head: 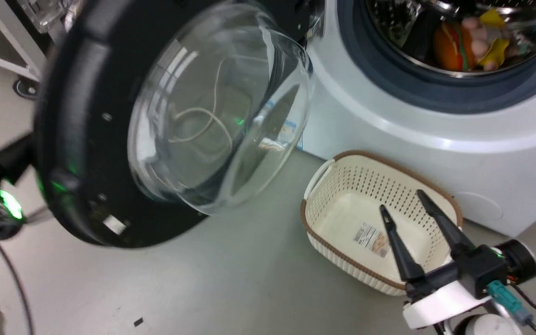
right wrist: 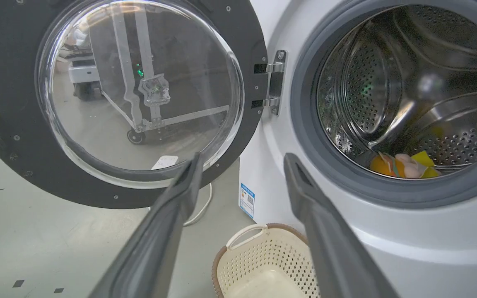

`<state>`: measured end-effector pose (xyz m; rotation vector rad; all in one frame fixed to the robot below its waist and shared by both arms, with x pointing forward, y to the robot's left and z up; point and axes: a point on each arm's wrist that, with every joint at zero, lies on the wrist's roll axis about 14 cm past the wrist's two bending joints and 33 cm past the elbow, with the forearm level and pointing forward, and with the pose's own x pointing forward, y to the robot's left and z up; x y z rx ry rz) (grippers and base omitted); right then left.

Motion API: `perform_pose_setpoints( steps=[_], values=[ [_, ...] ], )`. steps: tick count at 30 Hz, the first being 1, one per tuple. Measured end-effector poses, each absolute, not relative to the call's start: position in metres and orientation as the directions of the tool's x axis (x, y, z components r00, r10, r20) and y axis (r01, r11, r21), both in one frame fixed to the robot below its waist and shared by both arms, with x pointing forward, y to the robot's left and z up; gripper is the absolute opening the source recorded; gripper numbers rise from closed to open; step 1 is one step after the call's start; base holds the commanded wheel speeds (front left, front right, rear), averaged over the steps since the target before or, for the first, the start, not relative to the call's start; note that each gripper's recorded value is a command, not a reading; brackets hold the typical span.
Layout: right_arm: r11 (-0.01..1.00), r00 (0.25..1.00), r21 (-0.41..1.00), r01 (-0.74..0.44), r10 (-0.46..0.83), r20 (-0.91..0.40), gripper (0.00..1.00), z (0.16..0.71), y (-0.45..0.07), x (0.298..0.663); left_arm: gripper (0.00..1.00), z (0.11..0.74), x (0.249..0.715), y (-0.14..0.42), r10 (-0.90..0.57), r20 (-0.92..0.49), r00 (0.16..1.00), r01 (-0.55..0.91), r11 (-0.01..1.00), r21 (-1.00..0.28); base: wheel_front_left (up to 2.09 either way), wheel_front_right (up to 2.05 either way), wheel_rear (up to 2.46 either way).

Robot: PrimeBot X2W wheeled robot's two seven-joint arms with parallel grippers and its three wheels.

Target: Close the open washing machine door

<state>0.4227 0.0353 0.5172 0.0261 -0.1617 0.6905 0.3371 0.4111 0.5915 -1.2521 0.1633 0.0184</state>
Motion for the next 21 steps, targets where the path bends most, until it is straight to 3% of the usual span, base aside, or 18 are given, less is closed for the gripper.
perform_pose_setpoints(
  steps=[9, 15, 21],
  values=[
    [0.847, 0.828, -0.064, -0.528, 0.530, 0.184, 1.00, 0.538, -0.006, 0.419, 0.00, 0.576, 0.323, 0.333, -0.238, -0.087, 0.967, -0.007, 0.318, -0.948, 0.00, 0.00, 0.00],
    [0.900, 0.877, -0.045, -0.434, 0.434, 0.207, 1.00, 0.549, -0.045, 0.411, 0.00, 0.576, 0.325, 0.270, -0.290, -0.020, 0.957, 0.056, 0.253, -0.966, 0.00, 0.00, 0.00],
    [0.936, 0.912, -0.044, -0.350, 0.352, 0.210, 1.00, 0.551, -0.078, 0.406, 0.00, 0.571, 0.343, 0.212, -0.363, 0.054, 0.930, 0.103, 0.118, -0.988, 0.00, 0.00, 0.00]
  ],
)
